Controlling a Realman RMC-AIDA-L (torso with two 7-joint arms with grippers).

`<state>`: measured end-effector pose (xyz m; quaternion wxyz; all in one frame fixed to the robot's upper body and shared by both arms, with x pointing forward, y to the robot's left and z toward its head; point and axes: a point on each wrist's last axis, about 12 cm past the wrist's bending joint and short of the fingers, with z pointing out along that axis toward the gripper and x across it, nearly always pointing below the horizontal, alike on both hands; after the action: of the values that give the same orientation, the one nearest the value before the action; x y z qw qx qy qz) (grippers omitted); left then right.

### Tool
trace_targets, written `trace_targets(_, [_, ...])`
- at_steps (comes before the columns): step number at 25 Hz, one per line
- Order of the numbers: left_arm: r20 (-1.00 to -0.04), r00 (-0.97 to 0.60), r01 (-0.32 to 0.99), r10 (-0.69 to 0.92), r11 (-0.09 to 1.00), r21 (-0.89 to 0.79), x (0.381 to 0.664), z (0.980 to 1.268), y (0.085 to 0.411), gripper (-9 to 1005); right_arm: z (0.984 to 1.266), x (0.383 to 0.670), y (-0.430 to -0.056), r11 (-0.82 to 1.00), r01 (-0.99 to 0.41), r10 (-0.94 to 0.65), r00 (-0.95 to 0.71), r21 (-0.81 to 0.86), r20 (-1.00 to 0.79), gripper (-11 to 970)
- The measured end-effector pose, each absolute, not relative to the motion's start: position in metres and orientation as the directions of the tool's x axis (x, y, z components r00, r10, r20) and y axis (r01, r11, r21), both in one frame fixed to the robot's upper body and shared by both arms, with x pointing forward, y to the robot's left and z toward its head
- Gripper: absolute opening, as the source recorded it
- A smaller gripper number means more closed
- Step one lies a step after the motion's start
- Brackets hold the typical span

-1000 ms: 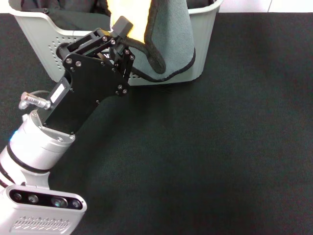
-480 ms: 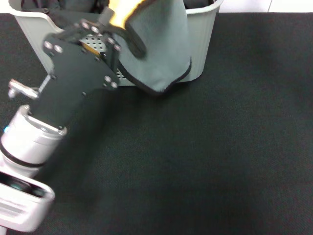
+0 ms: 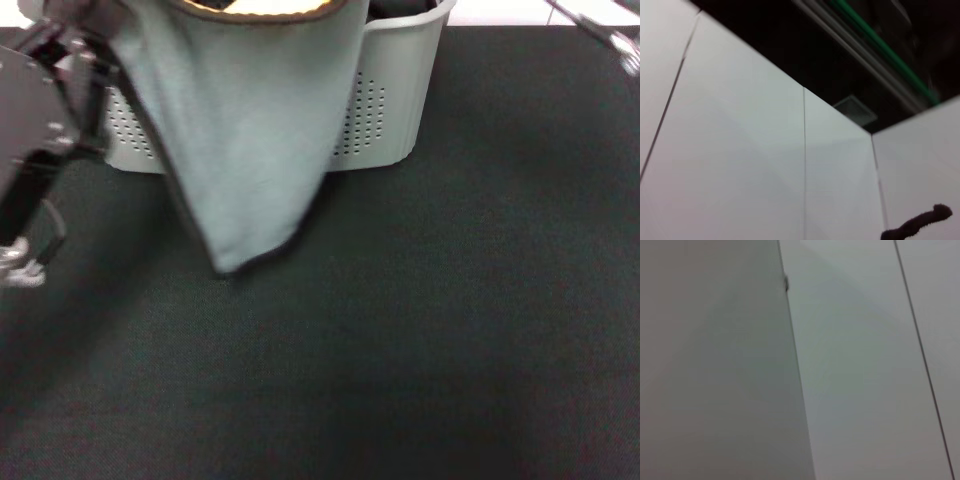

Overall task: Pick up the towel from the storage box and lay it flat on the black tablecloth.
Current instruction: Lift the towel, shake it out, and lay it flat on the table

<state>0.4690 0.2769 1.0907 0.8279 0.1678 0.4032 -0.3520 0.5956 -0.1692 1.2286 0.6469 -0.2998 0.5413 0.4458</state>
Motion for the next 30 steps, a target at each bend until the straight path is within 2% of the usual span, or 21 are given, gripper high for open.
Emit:
trace_targets(2, [-0.781,0.322,0.782,-0.536,0.615,-0.100,0.468,1.097,0.290,52,1.221,0.588,-0.180,0.414,-0.904,0.232,-0.004,0.103,-0.973,9])
trace_targets(6, [-0.768,0.190,0.845,-0.611,0.501,-0.189,0.472,1.111,0.307,49,1.212,0.573,-0.205,0.364,-0.922,0.230,-0.049,0.133,-0.972,9])
trace_targets(12, [-0.782,0.023,0.899,-0.623,0.355,-0.256,0.487,1.133,0.323,49,1.207,0.559,-0.229,0.338,-0.930,0.221,-0.073,0.147,-0.973,10])
trace_targets(17, [-0.791,-0.080,0.923,-0.606,0.255,-0.288,0.502,1.144,0.317,49,1.209,0.553,-0.235,0.290,-0.946,0.218,-0.083,0.146,-0.972,10])
trace_targets(22, [-0.795,-0.104,0.927,-0.598,0.231,-0.295,0.513,1.149,0.311,49,1.220,0.552,-0.229,0.242,-0.962,0.215,-0.071,0.123,-0.974,10])
trace_targets(30, [-0.802,-0.099,0.923,-0.590,0.247,-0.296,0.538,1.165,0.308,50,1.243,0.570,-0.228,0.288,-0.956,0.199,0.004,0.055,-0.980,11])
